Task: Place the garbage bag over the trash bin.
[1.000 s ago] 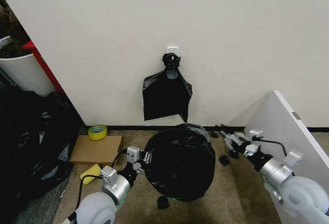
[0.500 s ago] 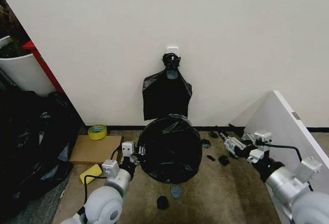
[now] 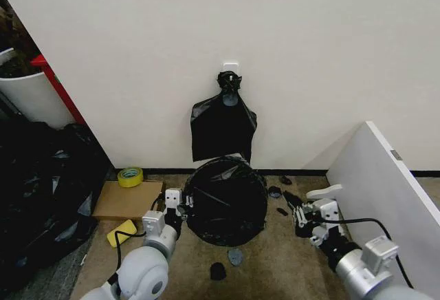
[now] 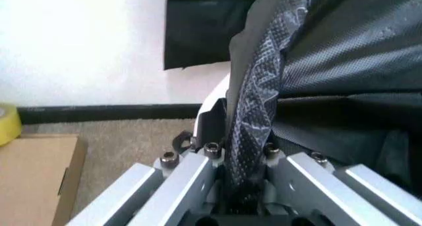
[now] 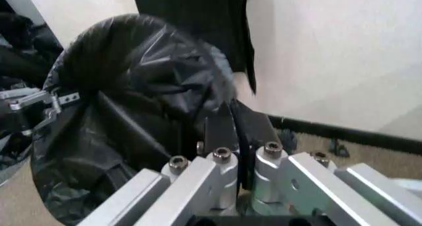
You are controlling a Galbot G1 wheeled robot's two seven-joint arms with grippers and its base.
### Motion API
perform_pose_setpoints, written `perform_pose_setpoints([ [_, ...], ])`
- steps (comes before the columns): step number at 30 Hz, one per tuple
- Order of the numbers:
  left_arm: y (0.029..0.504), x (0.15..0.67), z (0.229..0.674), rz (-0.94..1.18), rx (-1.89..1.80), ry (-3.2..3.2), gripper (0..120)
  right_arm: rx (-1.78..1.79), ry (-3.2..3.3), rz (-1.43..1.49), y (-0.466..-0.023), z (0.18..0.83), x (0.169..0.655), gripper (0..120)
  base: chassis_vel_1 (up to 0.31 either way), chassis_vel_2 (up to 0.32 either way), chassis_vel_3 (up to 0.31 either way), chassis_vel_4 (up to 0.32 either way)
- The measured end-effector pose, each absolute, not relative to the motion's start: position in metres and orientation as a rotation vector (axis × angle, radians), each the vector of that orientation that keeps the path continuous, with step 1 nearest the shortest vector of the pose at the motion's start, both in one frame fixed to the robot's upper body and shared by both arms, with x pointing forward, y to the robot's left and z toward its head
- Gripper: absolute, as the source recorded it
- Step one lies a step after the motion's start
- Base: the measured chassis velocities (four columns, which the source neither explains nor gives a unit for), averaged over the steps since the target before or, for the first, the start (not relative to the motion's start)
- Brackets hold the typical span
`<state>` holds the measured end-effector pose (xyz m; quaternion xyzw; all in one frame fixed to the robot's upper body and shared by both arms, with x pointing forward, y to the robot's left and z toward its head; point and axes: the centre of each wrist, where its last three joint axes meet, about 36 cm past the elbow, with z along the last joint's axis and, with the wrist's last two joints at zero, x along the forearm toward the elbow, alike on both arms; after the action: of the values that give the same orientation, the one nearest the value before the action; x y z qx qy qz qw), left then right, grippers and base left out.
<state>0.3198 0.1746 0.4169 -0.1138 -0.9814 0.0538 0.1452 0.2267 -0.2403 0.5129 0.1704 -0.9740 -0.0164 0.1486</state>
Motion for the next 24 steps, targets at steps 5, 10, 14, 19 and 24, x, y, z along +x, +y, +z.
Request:
perform_pose_setpoints([
  [5, 0.169, 0.326, 0.409, 0.076, -0.341, -2.852, 0, 0.494, -2.776, -0.053, -0.235, 0.511, 0.229, 0, 0.0, 0.0, 0.0, 0.0],
  [10, 0.157, 0.326, 0.406, 0.076, -0.348, -2.855, 0, 0.499, -2.757, -0.107, -0.227, 0.508, 0.229, 0, 0.0, 0.0, 0.0, 0.0],
  [14, 0.146, 0.329, 0.404, 0.056, -0.354, -2.852, 0, 0.524, -2.713, -0.082, -0.21, 0.489, 0.23, 0, 0.0, 0.0, 0.0, 0.0],
  [19, 0.12, 0.343, 0.406, 0.003, -0.476, -2.865, 0, 0.463, -2.681, -0.058, -0.197, 0.47, 0.23, 0, 0.0, 0.0, 0.0, 0.0],
  [24, 0.102, 0.337, 0.401, -0.017, -0.549, -2.849, 0, 0.449, -2.669, -0.008, -0.187, 0.453, 0.25, 0, 0.0, 0.0, 0.0, 0.0],
])
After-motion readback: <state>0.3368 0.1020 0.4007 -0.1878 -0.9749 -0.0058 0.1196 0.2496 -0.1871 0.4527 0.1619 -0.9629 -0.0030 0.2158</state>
